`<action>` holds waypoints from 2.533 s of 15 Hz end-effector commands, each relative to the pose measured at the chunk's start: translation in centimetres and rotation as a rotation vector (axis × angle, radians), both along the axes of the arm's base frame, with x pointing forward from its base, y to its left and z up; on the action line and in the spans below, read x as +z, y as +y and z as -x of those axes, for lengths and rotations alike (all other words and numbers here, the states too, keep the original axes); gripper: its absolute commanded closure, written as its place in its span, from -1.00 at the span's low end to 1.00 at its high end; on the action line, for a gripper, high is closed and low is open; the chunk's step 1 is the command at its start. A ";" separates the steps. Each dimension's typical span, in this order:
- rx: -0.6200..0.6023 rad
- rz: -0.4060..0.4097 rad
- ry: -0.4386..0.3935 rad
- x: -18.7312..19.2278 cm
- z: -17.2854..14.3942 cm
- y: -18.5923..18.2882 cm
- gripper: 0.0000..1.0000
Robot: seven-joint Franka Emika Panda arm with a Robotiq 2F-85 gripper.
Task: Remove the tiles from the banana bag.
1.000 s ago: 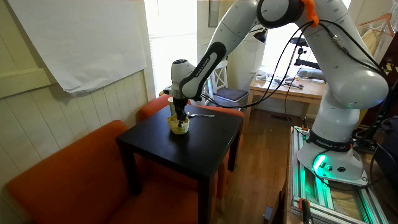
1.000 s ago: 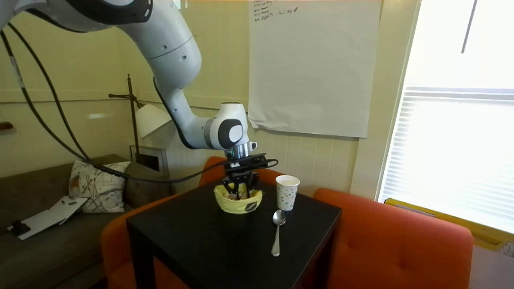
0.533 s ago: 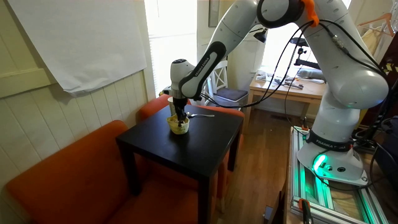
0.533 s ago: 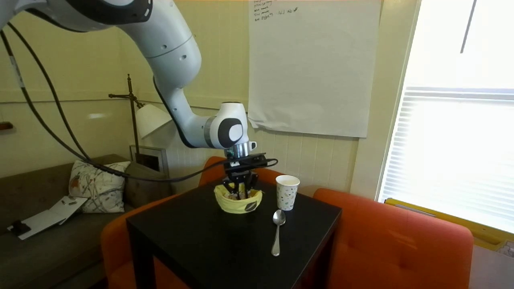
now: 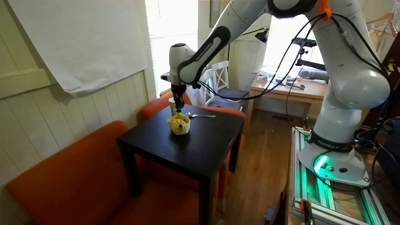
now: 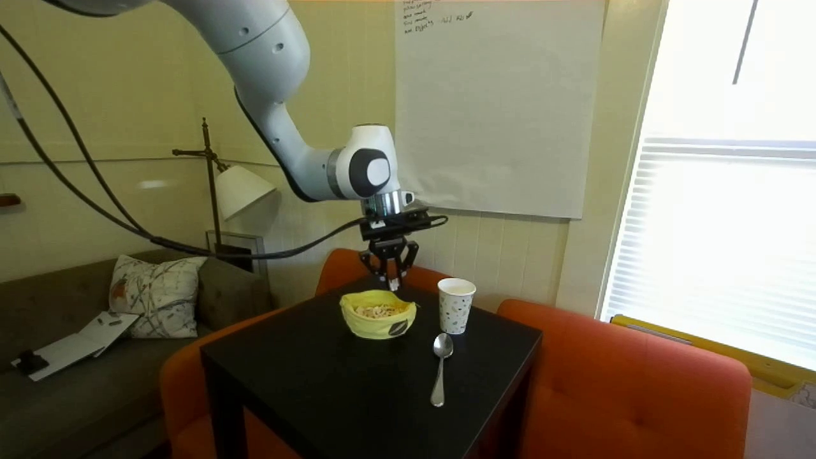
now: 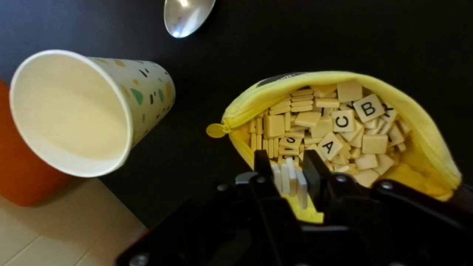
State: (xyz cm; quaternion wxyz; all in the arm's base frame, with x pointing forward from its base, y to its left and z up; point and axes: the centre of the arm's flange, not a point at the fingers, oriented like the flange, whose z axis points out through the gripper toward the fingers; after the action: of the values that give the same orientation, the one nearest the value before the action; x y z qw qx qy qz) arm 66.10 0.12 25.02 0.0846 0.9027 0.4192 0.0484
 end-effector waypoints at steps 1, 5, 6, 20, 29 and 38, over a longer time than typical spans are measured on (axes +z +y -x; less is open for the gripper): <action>-0.049 -0.011 0.035 3.7 0.8 -0.8 0.86; -0.148 0.047 0.146 4.1 3.1 -2.4 0.86; -0.198 0.066 0.173 3.7 4.0 -3.2 0.86; -0.661 0.181 0.329 -9.8 11.7 -8.6 0.86; -0.656 0.163 0.246 -11.1 9.7 -7.6 -0.07; -0.606 0.098 0.153 -6.4 8.4 -6.3 -1.00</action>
State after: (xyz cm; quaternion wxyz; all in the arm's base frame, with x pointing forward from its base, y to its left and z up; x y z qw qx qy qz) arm 57.72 -6.69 16.21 0.1049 0.9828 0.1262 -0.0842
